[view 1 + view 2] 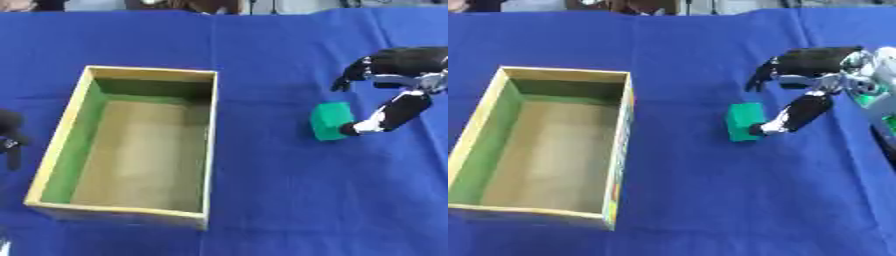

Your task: Pick up objects on the table and place them in the box.

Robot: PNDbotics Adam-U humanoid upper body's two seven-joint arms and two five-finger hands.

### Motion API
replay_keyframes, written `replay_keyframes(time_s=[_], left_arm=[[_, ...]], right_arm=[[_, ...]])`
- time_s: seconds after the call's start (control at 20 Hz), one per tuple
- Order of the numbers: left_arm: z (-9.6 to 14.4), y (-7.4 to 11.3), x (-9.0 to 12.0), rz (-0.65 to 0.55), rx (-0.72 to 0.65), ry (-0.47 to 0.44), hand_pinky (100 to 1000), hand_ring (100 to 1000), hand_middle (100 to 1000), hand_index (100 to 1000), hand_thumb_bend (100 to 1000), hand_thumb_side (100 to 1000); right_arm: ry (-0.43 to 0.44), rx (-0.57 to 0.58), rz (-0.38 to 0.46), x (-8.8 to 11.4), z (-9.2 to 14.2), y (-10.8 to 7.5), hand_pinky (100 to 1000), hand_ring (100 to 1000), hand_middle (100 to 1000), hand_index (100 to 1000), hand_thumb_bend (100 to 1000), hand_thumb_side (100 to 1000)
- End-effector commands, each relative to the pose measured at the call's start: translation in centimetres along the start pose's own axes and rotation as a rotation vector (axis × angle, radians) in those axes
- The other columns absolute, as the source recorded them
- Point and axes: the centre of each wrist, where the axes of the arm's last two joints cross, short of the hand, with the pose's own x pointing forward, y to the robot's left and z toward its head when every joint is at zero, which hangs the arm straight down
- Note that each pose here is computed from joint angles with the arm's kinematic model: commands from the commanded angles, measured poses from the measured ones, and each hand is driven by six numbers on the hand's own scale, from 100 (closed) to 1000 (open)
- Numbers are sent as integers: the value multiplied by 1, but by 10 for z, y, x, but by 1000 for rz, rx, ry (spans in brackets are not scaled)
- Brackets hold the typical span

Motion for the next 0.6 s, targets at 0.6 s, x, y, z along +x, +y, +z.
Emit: replay_keyframes(time_s=[0.6], left_arm=[[-4, 1, 7, -6, -15, -36, 100, 365, 489, 477, 100, 918]], right_arm=[[-53, 189, 103, -2, -5, 10, 818, 854, 640, 852, 417, 784]])
